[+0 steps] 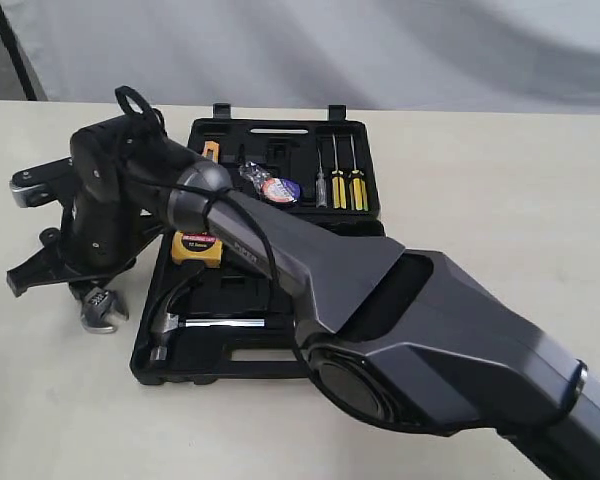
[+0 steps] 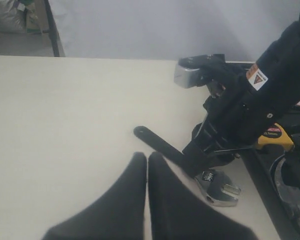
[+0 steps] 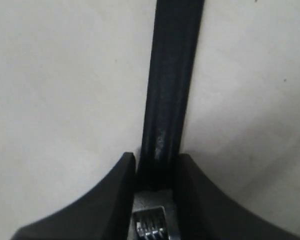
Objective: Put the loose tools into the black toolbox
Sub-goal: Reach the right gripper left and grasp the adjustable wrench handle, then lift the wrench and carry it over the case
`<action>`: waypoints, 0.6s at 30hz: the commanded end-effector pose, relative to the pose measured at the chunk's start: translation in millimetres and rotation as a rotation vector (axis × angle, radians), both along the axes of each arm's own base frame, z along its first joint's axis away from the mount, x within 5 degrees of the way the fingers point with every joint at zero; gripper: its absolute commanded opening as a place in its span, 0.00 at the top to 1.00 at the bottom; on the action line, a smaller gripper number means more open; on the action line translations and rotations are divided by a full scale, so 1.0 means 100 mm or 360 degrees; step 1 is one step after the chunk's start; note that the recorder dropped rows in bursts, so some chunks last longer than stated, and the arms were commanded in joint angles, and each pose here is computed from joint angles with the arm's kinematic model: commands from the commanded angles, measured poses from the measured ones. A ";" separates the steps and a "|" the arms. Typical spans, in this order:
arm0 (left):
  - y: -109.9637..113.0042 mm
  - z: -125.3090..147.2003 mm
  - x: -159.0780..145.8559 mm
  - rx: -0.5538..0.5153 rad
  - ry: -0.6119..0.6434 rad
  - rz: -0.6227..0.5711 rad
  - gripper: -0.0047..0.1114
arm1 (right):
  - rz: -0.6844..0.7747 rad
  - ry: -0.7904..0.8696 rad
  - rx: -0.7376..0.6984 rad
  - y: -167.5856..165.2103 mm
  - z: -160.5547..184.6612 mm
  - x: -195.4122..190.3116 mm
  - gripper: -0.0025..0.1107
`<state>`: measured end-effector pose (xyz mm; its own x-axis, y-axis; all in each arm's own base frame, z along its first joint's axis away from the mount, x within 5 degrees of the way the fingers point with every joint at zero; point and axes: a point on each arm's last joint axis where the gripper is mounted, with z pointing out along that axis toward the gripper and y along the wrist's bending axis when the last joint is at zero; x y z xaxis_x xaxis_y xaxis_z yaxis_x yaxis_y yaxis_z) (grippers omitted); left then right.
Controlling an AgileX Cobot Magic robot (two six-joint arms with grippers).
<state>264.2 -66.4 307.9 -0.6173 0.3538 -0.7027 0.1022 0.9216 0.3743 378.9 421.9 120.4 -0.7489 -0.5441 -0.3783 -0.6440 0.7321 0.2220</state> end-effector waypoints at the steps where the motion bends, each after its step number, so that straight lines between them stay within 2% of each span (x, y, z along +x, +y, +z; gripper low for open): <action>1: 0.00 -0.01 -0.02 -0.0043 -0.0008 0.0002 0.95 | -0.0055 0.0063 -0.0077 -0.03 0.06 -0.06 0.98; 8: 0.00 -0.01 -0.02 -0.0043 -0.0008 0.0002 0.95 | -0.0015 -0.0045 -0.0128 0.06 0.18 -0.17 0.98; 18: 0.00 -0.01 -0.02 -0.0043 -0.0008 0.0002 0.95 | -0.0022 -0.0227 -0.0015 0.03 0.89 -0.23 0.98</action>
<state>264.2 -66.4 307.9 -0.6173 0.3538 -0.7027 0.1022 0.9216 0.3743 356.0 428.8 186.3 -0.7088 -0.5519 -0.4394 -0.6588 0.7405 0.1327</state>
